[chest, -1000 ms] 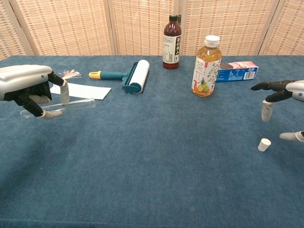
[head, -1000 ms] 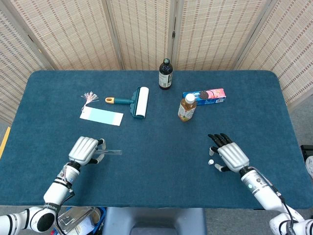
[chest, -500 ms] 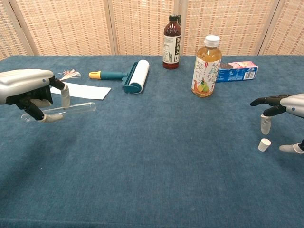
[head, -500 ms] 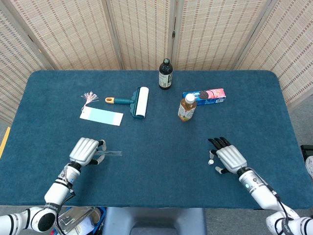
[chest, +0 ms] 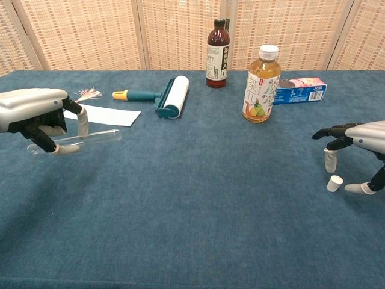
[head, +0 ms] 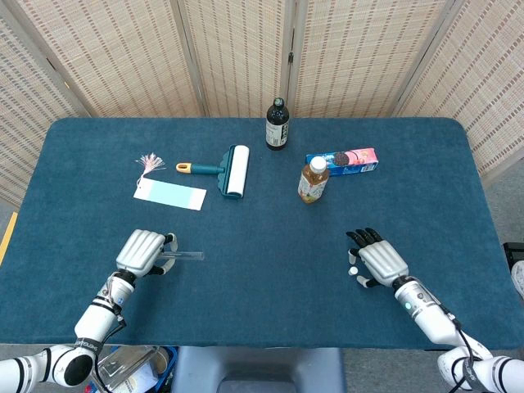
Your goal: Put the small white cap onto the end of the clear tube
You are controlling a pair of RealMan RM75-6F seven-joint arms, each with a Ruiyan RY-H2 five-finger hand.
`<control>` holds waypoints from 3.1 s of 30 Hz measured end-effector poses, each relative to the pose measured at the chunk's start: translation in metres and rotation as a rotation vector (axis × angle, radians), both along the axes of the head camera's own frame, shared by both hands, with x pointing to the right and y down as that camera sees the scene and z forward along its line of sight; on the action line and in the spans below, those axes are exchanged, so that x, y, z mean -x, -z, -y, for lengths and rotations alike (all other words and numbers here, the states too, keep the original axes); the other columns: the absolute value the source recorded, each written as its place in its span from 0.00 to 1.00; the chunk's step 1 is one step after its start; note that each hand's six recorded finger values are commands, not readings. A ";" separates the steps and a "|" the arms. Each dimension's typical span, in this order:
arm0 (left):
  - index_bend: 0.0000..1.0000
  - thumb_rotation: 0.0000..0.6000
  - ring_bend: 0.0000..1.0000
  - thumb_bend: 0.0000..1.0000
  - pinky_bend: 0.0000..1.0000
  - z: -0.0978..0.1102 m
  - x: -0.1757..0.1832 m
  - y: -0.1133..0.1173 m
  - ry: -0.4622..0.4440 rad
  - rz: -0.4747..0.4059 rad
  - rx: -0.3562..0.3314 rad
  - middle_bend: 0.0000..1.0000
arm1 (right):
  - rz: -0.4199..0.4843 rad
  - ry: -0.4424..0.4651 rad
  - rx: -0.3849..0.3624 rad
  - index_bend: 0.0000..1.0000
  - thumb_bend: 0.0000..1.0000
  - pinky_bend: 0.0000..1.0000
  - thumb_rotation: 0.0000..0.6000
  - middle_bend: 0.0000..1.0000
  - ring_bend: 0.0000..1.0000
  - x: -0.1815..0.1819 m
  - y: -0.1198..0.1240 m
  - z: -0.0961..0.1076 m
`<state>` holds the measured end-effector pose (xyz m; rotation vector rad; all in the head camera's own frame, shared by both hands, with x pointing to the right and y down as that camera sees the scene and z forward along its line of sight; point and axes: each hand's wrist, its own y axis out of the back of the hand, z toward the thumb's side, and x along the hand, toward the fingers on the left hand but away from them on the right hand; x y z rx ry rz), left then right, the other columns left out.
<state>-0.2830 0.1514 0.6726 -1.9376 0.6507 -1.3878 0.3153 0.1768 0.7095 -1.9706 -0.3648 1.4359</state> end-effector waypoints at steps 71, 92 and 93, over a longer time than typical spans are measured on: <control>0.64 1.00 1.00 0.34 1.00 0.053 -0.057 0.030 0.158 -0.336 0.069 1.00 | 0.494 -0.147 -0.150 0.65 0.40 0.00 1.00 0.24 0.00 0.068 0.144 0.081; 0.64 1.00 1.00 0.34 1.00 0.051 -0.109 0.056 0.122 -0.467 0.008 1.00 | 0.678 -0.116 -0.138 0.66 0.41 0.00 1.00 0.24 0.00 0.132 0.163 0.096; 0.64 1.00 1.00 0.34 1.00 0.051 -0.110 0.056 0.124 -0.469 0.012 1.00 | 0.681 -0.117 -0.136 0.66 0.41 0.00 1.00 0.24 0.00 0.133 0.163 0.097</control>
